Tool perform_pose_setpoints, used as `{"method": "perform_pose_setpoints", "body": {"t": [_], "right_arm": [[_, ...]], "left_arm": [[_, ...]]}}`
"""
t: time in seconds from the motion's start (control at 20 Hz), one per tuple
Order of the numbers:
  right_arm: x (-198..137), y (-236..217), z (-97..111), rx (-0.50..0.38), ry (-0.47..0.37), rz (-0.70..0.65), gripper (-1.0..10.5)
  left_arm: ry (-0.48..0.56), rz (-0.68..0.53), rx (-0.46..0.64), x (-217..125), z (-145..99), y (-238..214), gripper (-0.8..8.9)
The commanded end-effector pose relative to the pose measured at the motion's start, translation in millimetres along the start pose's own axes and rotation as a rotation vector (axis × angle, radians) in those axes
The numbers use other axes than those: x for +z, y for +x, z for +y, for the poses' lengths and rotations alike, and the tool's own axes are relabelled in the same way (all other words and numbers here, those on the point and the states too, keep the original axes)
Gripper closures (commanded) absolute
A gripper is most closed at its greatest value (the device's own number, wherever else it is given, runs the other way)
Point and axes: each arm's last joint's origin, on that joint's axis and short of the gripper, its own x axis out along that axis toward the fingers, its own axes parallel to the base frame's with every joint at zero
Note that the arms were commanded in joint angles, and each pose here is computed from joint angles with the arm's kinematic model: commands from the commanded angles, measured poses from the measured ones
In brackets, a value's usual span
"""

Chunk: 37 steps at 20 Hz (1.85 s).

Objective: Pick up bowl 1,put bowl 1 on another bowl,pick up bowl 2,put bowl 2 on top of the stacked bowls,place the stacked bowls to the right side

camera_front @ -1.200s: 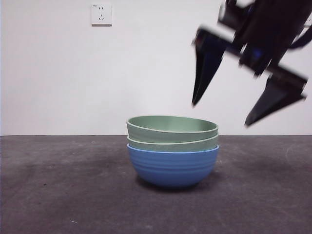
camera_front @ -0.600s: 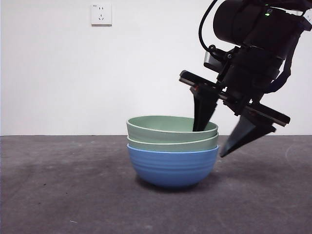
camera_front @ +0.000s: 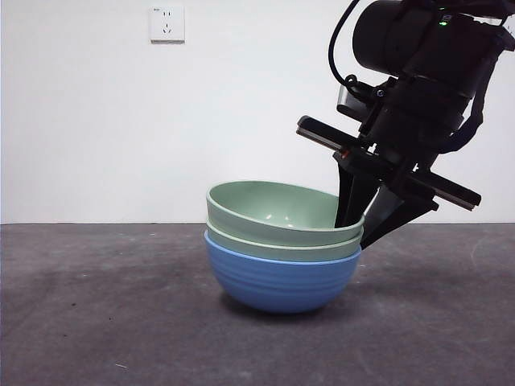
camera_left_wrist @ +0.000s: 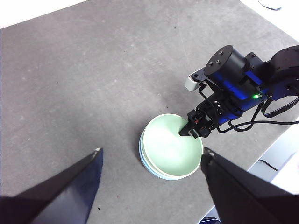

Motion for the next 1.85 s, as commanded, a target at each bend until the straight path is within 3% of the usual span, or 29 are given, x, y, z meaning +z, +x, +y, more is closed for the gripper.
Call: {"method": "perform_pose_setpoints", "body": {"t": [0.05, 0.25, 0.65, 1.0, 1.25, 1.5, 1.85], "right_arm": [[2, -1, 1, 0.012, -0.007, -0.023, 9.6], [12, -25, -8, 0.022, 0.017, -0.126, 9.6], [35, -51, -76, -0.105, 0.135, -0.257, 9.6], [38, -35, -117, -0.184, 0.205, -0.207, 9.6], [35, -24, -127, -0.197, 0.205, -0.15, 9.6], [34, -23, -127, -0.195, 0.203, -0.142, 7.5], [37, -32, -122, -0.16, 0.185, -0.184, 7.1]], "left_arm": [[0.014, -0.002, -0.001, 0, -1, 0, 4.61], [0.014, -0.002, -0.002, 0, -1, 1, 4.63], [0.012, 0.029, -0.003, -3, 0, 1, 4.68], [0.008, 0.031, -0.004, -3, 0, 0, 4.68], [0.008, 0.035, -0.003, -4, 0, 0, 4.68], [0.009, 0.035, -0.003, -4, 0, 0, 4.68], [0.009, 0.035, -0.002, -4, 0, 0, 4.68]]}}
